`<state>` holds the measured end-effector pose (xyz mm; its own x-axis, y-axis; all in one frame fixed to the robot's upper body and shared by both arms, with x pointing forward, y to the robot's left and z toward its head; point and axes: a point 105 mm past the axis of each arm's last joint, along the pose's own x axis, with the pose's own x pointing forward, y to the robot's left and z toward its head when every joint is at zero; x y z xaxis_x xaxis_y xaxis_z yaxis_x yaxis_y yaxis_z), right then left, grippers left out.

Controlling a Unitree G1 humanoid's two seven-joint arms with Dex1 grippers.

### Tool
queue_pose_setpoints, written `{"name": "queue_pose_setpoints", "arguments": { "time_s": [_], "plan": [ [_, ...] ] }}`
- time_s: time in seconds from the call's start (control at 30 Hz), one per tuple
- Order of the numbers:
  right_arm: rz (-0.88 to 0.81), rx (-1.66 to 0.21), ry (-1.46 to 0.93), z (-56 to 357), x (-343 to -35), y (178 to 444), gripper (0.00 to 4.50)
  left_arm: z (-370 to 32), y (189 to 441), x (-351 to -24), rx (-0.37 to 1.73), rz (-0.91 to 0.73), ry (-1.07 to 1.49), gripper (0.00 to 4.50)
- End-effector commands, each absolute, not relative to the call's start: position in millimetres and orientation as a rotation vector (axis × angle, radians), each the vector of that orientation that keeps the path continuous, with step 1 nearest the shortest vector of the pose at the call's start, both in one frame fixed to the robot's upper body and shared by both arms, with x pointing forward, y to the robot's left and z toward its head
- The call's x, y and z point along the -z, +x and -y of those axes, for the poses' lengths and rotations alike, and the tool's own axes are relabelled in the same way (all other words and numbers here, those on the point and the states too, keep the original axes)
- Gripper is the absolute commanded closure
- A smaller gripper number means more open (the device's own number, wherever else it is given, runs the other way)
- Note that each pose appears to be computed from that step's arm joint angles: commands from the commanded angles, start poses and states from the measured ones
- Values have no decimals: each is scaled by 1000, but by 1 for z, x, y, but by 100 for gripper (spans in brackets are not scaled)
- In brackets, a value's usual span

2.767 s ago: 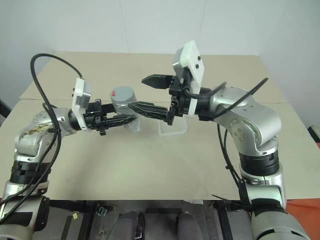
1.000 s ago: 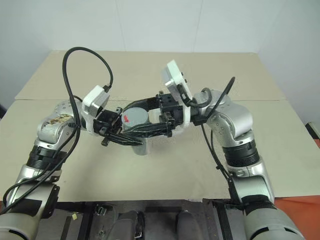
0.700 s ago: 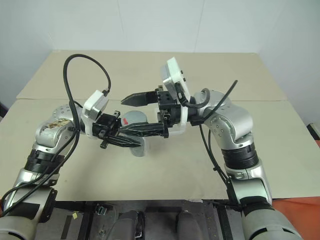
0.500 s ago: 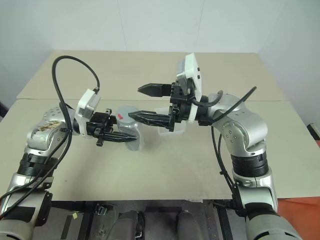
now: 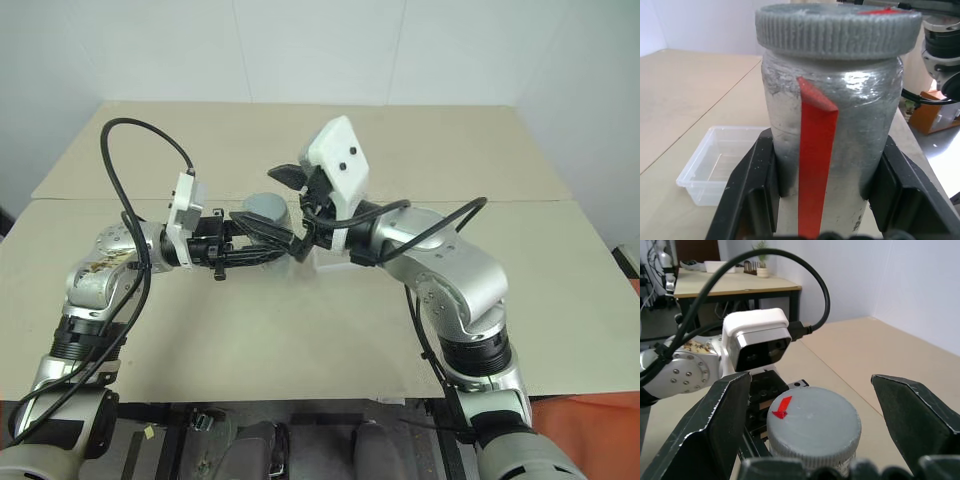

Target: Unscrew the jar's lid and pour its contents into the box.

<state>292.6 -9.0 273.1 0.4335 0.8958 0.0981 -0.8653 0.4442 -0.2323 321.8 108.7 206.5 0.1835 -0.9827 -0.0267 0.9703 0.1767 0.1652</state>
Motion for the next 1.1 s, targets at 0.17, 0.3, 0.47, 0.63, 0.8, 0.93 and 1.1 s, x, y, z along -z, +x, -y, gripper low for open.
{"name": "queue_pose_setpoints", "arguments": {
  "time_s": [0.17, 0.3, 0.47, 0.63, 0.8, 0.93, 1.1],
  "plan": [
    [232, -1047, -180, 6, -278, 296, 4, -106, 318, -217, 1401, 142, 189, 255],
    [221, -1050, -186, 7, -276, 297, 4, -106, 317, -217, 1406, 141, 191, 255],
    [218, -1057, -190, 7, -275, 296, 59, -106, 317, -217, 1411, 139, 193, 255],
    [217, -1062, -193, 7, -275, 297, 171, -106, 317, -217, 1412, 138, 195, 255],
    [221, -1062, -194, 8, -277, 299, 171, -106, 317, -217, 1416, 133, 199, 255],
    [223, -1197, -151, 11, -277, 293, 171, -107, 311, -216, 1491, 121, 209, 255],
    [243, -1586, -136, 21, -278, 264, 171, -105, 301, -223, 1637, 127, 208, 255]
  ]
}}
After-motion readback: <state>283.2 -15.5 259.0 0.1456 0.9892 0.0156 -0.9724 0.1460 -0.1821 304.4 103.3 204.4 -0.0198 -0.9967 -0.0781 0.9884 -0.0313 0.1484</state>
